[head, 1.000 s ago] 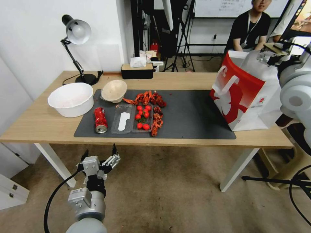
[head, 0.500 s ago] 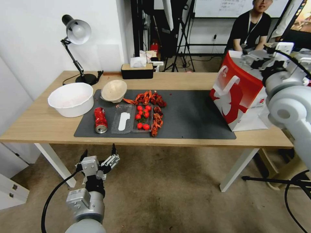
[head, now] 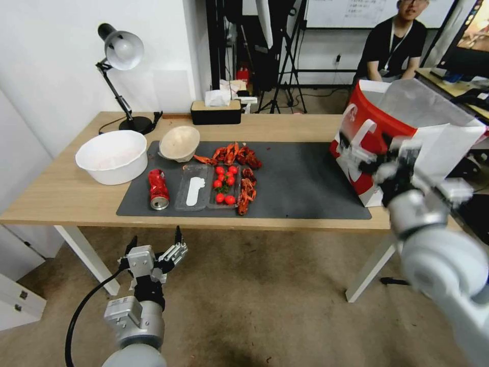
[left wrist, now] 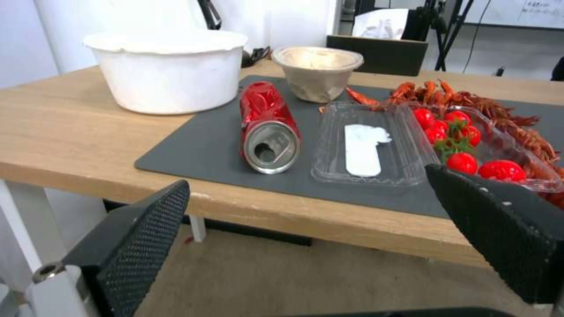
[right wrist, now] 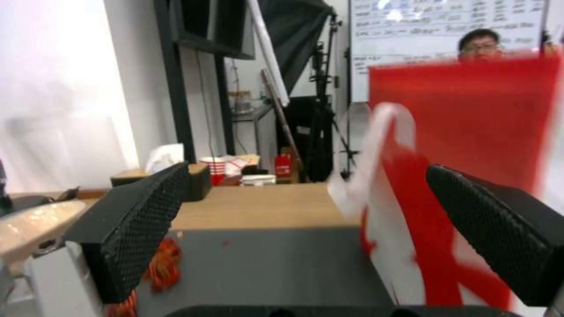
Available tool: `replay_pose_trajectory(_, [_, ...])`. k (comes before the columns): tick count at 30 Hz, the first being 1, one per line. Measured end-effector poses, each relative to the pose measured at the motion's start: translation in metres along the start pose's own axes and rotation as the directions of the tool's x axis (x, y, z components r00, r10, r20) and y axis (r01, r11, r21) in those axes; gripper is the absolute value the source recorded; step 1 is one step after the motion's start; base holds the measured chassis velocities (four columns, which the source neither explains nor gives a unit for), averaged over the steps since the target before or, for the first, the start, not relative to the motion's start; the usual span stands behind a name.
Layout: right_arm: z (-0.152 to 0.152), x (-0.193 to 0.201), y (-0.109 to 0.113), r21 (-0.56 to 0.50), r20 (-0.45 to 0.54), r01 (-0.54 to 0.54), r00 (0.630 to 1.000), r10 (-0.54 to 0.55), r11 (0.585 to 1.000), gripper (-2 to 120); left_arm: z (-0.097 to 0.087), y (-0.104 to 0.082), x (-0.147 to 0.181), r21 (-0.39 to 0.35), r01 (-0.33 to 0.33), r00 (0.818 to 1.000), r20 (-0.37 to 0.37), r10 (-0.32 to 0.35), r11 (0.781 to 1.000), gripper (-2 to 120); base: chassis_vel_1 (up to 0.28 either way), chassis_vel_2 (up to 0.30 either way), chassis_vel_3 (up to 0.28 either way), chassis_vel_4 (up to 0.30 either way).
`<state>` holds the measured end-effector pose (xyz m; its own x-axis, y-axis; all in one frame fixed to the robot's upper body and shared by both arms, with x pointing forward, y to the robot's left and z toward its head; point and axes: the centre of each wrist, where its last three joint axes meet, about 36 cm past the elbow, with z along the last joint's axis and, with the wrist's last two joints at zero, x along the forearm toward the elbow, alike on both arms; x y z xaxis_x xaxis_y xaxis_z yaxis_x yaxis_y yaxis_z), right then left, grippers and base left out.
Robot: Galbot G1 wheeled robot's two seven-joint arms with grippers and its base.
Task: Pick up the trash from the table and place it into the takeout bag.
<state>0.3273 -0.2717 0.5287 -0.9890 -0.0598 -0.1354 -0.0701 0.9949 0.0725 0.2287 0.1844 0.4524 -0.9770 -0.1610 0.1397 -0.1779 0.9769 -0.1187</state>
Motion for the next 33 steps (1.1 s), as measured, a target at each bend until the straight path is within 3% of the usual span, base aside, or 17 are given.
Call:
replay_pose_trajectory(5, [0.034,0.038,0.004,-0.018,-0.001,-0.039,0.999,0.039,0.999,100,0.0,0.001,-0.001,-0.001,-0.002,1.0,0.001,0.002,1.0,100,0.0,0.0,0.0,0.0])
replay_pose_trajectory(7, [0.07,0.072,0.01,-0.036,0.017,-0.066,0.998,0.066,0.997,100,-0.001,0.002,-0.003,0.001,-0.009,1.0,0.006,0.009,1.0,100,0.0,0.0,0.0,0.0])
replay_pose_trajectory(8, [0.07,0.072,0.01,-0.036,0.017,-0.066,0.998,0.066,0.997,100,-0.001,0.002,-0.003,0.001,-0.009,1.0,0.006,0.009,1.0,100,0.0,0.0,0.0,0.0])
replay_pose_trajectory(10, [0.1,0.096,0.01,-0.038,0.033,-0.074,0.997,0.075,0.997,100,-0.003,0.004,-0.006,-0.008,-0.021,1.0,0.014,0.022,1.0,100,0.0,0.0,0.0,0.0])
replay_pose_trajectory(15, [0.126,0.115,0.012,-0.051,0.029,-0.088,0.996,0.09,0.995,100,-0.003,0.005,-0.008,-0.015,-0.028,1.0,0.014,0.028,1.0,100,0.0,0.0,0.0,0.0])
replay_pose_trajectory(22, [0.146,0.122,0.018,-0.072,0.01,-0.092,0.996,0.093,0.993,100,-0.002,0.005,-0.01,-0.012,-0.034,0.999,0.008,0.034,0.999,100,0.0,0.0,0.0,0.0])
replay_pose_trajectory(33, [0.149,0.118,0.018,-0.069,-0.012,-0.088,0.996,0.087,0.994,100,-0.007,0.011,-0.029,-0.024,-0.049,0.998,0.033,0.049,0.999,100,0.0,0.0,0.0,0.0])
